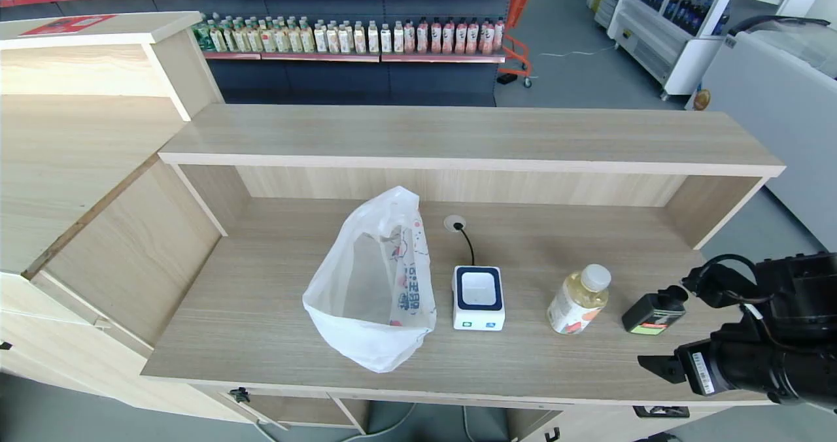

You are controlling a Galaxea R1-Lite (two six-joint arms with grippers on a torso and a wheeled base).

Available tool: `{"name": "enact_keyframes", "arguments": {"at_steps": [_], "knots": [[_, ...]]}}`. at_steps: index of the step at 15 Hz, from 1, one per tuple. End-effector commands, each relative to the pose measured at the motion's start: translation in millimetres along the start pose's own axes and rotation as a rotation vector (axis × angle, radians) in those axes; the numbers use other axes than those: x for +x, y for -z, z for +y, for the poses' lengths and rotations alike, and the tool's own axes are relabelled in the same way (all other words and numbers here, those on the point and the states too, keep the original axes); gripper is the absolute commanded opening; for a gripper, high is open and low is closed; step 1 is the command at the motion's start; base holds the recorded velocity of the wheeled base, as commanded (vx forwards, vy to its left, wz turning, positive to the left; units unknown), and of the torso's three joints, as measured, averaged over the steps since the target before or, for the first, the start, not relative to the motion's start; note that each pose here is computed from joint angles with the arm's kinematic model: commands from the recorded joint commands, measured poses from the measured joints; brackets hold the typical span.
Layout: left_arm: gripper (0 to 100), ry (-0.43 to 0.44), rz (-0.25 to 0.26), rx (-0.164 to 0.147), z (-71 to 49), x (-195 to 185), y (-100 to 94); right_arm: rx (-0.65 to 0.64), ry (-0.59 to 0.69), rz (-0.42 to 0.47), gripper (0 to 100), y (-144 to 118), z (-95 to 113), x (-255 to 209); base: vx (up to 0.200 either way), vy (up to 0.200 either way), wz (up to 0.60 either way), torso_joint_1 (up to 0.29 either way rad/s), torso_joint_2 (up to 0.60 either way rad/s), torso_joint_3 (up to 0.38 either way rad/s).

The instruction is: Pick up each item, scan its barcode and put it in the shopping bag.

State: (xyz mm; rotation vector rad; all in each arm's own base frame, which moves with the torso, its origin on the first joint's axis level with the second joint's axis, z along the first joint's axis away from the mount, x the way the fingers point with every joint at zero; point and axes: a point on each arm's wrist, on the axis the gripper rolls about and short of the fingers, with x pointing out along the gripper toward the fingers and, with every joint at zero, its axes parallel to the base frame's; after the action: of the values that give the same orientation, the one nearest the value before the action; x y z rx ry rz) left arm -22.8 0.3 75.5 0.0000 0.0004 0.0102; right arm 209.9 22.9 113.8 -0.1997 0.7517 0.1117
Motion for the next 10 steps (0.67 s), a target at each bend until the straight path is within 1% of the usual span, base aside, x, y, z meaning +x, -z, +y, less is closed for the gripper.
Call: {"name": "enact_keyframes", "arguments": {"at_steps": [1,3,6,10], "knots": [[100,-0.001,0.000,0.000,0.0,0.0,0.0,-0.057,-0.010,0.044,100,5.8,6.1,38.0,0.000,0.000,0.00,0.000,0.00,0.000],[100,-0.001,0.000,0.000,0.0,0.0,0.0,-0.074,-0.016,-0.022,100,2.0,12.2,59.9,0.000,0.000,0.00,0.000,0.00,0.000],[100,-0.001,0.000,0.000,0.0,0.0,0.0,-0.091,-0.033,-0.083,100,1.4,23.9,86.2,0.000,0.000,0.00,0.000,0.00,0.000],[100,-0.001,0.000,-0.002,0.0,0.0,0.0,-0.061,-0.030,-0.128,100,4.2,27.0,113.3,0.000,0.000,0.00,0.000,0.00,0.000]]}}
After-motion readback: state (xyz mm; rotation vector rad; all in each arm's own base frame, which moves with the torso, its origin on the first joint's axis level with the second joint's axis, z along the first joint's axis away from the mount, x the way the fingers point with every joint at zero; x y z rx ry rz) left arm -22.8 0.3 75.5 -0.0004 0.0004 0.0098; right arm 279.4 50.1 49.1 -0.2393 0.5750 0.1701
